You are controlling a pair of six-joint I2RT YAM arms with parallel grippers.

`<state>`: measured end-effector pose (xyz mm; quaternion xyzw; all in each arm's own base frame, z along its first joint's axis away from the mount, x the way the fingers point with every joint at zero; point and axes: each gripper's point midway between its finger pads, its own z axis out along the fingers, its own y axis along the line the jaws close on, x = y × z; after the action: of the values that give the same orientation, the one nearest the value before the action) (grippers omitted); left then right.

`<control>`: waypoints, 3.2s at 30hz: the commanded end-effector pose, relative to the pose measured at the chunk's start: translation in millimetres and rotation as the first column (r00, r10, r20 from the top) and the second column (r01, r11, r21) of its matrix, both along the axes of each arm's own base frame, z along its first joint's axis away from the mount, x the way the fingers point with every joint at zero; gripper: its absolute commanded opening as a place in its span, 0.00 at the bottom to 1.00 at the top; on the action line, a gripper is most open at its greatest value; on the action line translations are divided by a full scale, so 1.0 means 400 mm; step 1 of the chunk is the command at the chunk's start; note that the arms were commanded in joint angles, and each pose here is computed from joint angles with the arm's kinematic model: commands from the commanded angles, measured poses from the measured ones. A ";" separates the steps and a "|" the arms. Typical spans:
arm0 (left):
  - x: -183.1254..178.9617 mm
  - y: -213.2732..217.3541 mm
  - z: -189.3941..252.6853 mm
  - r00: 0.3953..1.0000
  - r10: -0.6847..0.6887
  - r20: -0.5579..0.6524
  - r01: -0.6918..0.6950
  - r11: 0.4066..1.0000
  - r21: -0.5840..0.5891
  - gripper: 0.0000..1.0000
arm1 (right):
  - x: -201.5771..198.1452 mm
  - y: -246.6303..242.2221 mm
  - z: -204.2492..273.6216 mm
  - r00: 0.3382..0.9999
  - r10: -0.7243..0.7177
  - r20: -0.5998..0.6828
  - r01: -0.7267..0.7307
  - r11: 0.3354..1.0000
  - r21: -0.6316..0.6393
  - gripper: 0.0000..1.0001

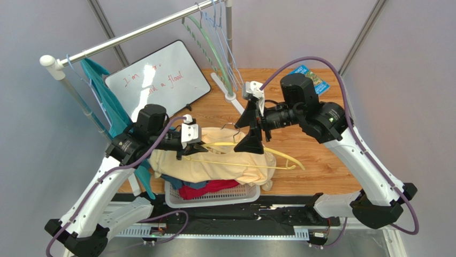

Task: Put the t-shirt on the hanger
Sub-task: Place the T-shirt at the clothesline.

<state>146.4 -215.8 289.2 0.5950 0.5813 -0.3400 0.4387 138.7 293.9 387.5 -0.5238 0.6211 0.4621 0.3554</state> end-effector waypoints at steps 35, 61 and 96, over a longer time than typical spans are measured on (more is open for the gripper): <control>0.116 0.130 0.015 0.977 0.087 0.196 -0.103 0.992 0.072 0.58 | -0.008 -0.168 0.041 0.947 -0.176 0.267 0.196 0.980 -0.048 0.00; 0.202 0.103 -0.145 0.948 0.027 0.316 -0.116 0.956 0.269 0.47 | 0.096 -0.114 0.013 0.967 -0.239 0.086 0.241 0.970 -0.019 0.00; 0.128 0.085 -0.001 0.933 -0.027 0.360 -0.038 0.984 0.171 0.00 | 0.140 -0.103 -0.003 0.978 -0.192 0.077 0.189 0.981 0.050 0.00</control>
<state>205.0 -175.7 261.5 0.6803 0.5520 -0.1639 0.4536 188.9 243.2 363.7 -0.4573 0.6882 0.4025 0.3941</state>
